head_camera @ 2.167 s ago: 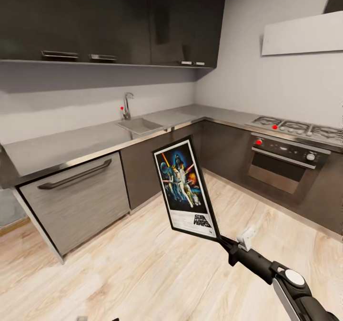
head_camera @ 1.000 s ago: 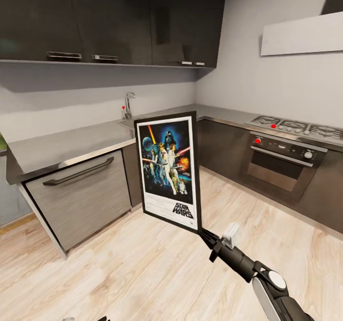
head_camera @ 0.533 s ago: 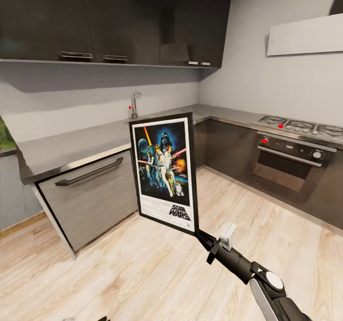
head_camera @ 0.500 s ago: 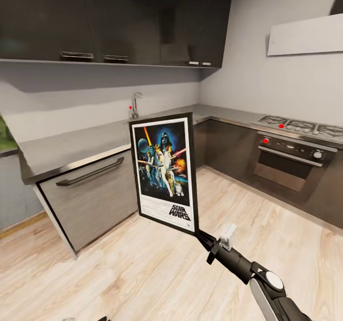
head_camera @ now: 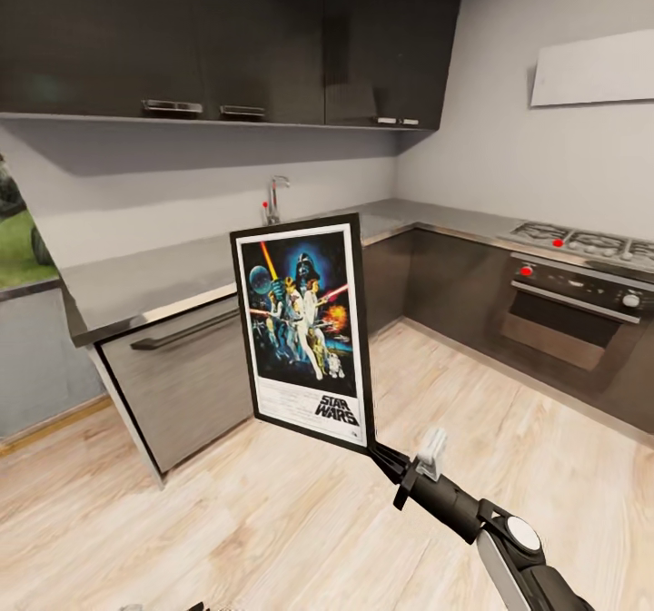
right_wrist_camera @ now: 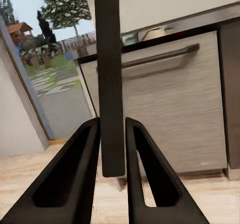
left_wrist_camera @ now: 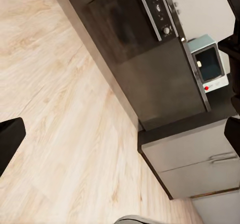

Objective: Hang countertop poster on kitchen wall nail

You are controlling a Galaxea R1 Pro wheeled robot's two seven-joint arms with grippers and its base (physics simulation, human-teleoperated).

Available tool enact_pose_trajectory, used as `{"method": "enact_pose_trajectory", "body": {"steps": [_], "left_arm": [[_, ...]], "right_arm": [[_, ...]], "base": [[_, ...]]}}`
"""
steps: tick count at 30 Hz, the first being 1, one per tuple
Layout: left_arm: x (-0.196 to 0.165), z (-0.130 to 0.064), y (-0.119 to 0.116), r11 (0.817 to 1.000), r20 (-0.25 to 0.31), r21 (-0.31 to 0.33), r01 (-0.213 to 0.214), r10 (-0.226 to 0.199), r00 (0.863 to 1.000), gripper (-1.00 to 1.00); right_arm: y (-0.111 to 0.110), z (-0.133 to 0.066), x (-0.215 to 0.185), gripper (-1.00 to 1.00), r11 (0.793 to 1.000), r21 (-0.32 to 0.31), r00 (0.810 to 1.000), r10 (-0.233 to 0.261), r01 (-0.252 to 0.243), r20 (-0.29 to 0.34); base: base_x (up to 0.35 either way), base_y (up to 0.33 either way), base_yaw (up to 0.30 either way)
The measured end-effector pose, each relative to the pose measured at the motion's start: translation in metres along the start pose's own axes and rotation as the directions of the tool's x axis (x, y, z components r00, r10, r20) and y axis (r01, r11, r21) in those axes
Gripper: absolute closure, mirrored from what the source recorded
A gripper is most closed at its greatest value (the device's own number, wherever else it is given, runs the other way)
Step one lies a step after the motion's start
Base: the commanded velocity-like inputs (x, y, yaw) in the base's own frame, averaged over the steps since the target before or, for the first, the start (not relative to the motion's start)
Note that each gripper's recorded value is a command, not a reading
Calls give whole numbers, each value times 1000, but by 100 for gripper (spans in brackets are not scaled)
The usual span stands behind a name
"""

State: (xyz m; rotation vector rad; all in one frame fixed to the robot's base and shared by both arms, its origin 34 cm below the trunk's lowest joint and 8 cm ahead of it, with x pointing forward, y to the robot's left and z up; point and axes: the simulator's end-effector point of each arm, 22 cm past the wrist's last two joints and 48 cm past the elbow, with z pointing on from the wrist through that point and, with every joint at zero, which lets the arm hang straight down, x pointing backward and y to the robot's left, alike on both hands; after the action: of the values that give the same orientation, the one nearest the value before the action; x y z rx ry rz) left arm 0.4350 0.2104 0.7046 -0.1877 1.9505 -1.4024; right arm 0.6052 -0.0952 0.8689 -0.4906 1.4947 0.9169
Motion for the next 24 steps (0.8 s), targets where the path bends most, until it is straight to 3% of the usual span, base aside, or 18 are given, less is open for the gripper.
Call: {"method": "enact_pose_trajectory", "body": {"steps": [13, 24], "left_arm": [[-2, 0, -2, 1000, 4, 5, -6, 6, 1000, -100], [-4, 0, -4, 1000, 8, 9, -13, 13, 1000, -100]], "right_arm": [[2, 0, -4, 100, 1000, -3, 1000, -7, 7, 5], [3, 0, -7, 100, 1000, -5, 1000, -14, 14, 10]], "base": [[0, 12, 261], [0, 234, 256]]}}
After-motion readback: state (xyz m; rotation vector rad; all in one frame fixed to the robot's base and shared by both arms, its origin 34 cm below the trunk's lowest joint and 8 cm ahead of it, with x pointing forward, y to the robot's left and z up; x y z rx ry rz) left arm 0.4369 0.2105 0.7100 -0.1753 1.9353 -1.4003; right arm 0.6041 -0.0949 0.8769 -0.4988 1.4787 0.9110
